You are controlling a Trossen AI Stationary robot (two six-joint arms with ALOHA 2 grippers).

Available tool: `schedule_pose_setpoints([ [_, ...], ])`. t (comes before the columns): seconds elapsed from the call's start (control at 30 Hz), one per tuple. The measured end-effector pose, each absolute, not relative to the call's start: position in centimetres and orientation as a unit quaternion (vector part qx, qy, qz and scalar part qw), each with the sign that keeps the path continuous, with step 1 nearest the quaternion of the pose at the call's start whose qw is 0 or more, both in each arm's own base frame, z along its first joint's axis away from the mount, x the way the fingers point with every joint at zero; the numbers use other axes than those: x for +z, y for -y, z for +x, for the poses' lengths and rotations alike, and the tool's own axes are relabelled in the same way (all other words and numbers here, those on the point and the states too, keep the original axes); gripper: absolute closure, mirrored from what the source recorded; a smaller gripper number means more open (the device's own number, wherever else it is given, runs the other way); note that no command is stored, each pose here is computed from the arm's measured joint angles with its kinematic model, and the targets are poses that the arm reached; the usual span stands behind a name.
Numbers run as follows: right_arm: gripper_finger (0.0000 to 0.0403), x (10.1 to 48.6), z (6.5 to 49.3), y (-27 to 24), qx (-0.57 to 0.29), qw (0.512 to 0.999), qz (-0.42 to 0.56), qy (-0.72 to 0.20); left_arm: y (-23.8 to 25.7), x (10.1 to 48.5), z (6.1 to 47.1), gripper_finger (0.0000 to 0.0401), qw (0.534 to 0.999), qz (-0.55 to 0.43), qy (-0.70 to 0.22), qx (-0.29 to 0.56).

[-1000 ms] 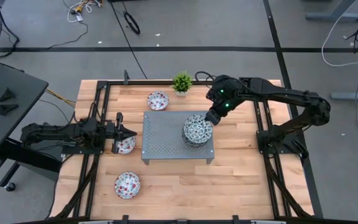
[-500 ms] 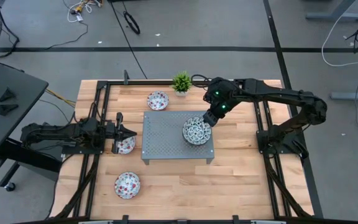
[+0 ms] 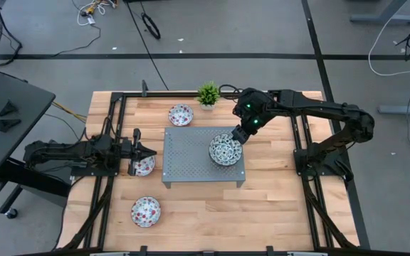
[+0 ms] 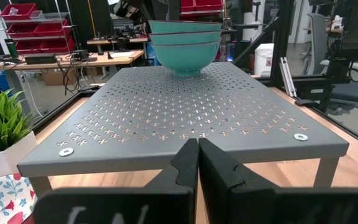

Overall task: Pick & Place Mini bowls
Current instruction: Put the top red patterned bowl on the shelf

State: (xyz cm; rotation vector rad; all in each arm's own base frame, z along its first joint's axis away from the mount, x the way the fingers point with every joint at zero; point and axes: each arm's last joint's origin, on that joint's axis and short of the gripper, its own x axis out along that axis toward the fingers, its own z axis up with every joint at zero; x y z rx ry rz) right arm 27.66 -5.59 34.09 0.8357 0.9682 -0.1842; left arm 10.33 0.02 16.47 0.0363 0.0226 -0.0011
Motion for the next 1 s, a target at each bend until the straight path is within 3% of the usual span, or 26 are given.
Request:
schedule_pose_setpoints([
  [0.23,0.028,34.5,27.5,5.5,-0.081,0.806,0.387,-0.441,0.0,16.5,10.3,0.0383,1.0,0.018,-0.011,-0.001],
  [0.43,0.0266,35.8,26.5,5.3,-0.072,0.822,0.383,-0.415,0.0,16.5,10.3,0.0383,1.0,0.018,-0.011,-0.001],
  [0.73,0.0271,38.3,23.8,4.8,-0.079,0.857,0.361,-0.36,0.0,16.5,10.3,0.0383,1.0,0.018,-0.011,-0.001],
  [1.0,0.0317,40.1,21.7,3.9,-0.102,0.9,0.283,-0.316,0.0,16.5,10.3,0.0383,1.0,0.018,-0.011,-0.001],
])
